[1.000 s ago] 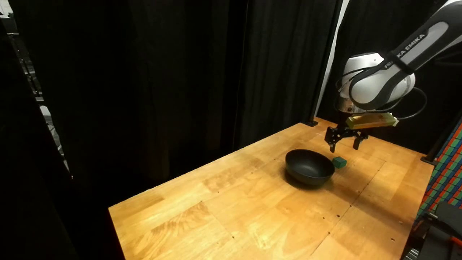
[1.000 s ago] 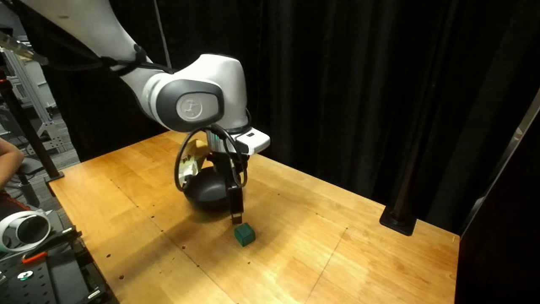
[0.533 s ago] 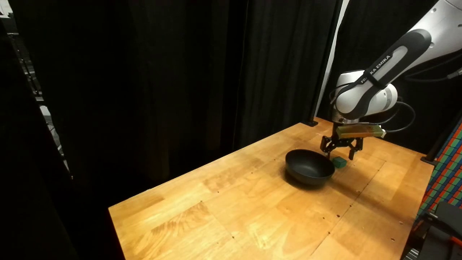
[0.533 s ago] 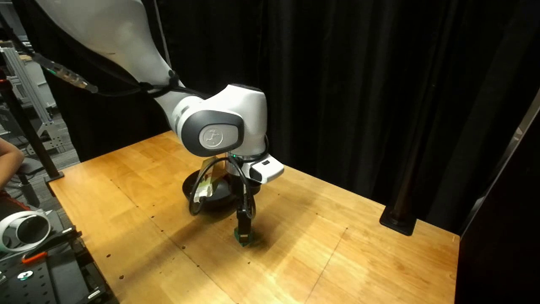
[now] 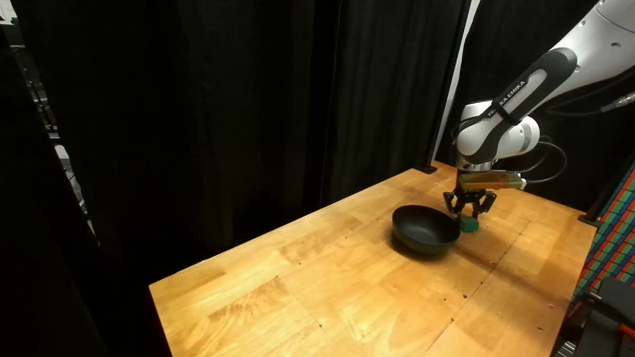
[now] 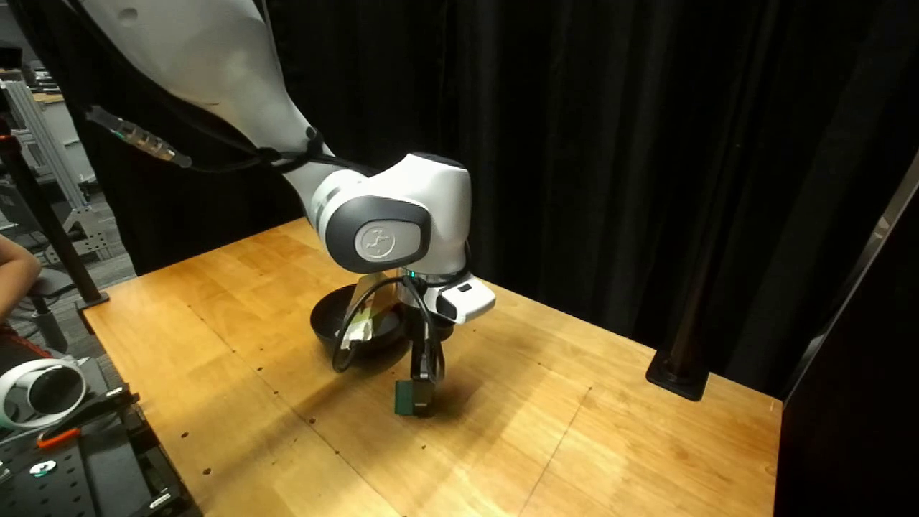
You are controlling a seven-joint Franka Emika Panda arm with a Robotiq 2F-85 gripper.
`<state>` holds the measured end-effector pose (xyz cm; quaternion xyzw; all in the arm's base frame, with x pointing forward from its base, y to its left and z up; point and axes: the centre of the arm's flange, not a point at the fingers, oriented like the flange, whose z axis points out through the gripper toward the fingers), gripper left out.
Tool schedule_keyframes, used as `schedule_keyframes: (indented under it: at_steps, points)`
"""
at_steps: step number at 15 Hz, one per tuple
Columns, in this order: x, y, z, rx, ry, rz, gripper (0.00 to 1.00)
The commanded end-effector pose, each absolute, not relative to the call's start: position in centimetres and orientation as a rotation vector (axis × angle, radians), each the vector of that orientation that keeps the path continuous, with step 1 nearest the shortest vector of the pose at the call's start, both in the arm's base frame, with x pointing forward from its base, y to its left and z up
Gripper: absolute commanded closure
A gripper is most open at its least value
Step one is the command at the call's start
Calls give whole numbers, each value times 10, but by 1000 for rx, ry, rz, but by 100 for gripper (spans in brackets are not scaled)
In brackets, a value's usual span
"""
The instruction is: Put the green cube in the black bowl
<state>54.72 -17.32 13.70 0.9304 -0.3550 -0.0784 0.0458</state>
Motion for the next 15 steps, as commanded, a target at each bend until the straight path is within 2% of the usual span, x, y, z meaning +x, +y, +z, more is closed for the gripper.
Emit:
schedule_keyframes:
  at_steps: [1, 6, 9, 10, 12, 15]
  points:
    - [554, -163, 190, 2854, -1118, -320, 80]
    - [561, -116, 275, 2971, -1140, -178, 80]
    - [562, -74, 286, 3077, -1152, -264, 80]
    - [563, -62, 286, 3101, -1156, -306, 30]
    - [560, -47, 286, 3143, -1142, -393, 24]
    - [546, -43, 289, 3180, -1067, -587, 1]
